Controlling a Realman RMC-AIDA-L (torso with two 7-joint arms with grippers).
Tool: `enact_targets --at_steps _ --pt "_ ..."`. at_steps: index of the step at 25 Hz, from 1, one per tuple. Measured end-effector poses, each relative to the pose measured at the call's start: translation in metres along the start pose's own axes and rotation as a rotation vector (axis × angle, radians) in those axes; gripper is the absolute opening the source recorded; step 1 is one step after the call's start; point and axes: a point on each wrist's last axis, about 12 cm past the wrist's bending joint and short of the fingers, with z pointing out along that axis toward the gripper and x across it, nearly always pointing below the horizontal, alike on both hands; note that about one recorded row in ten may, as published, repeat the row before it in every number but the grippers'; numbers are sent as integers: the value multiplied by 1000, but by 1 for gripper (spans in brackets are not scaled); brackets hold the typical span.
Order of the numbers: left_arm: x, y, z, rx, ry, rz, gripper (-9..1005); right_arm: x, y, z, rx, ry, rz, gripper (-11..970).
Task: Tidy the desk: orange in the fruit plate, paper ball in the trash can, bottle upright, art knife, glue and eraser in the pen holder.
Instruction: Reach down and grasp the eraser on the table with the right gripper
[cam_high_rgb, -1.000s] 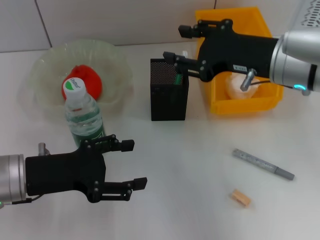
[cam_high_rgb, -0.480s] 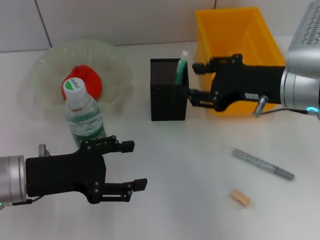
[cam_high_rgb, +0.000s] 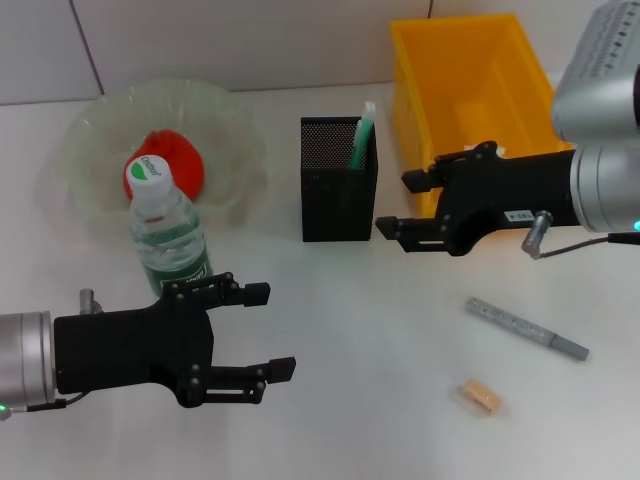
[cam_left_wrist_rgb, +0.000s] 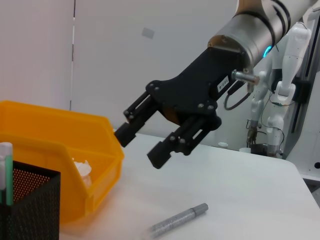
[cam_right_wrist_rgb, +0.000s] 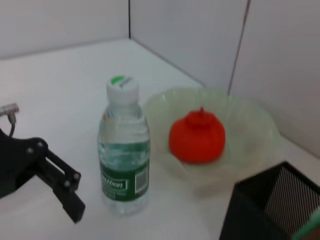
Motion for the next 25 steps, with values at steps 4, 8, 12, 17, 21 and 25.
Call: enact_targets --at_steps 4,8,12,17,21,25 --pt "0 0 0 0 0 -1 861 -6 3 -7 4 46 25 593" --pt "1 0 0 -1 0 -2 861 -12 5 -14 21 111 42 592" --pt "1 0 0 -1 1 -2 861 -18 9 -21 20 183 76 591" --pt "2 0 0 -3 1 -5 861 -24 10 -28 11 215 118 591" --pt "2 -1 -1 -4 1 -6 862 -29 9 -34 10 239 142 590" --pt "2 -1 -1 -3 0 -5 862 -37 6 -40 1 270 161 589"
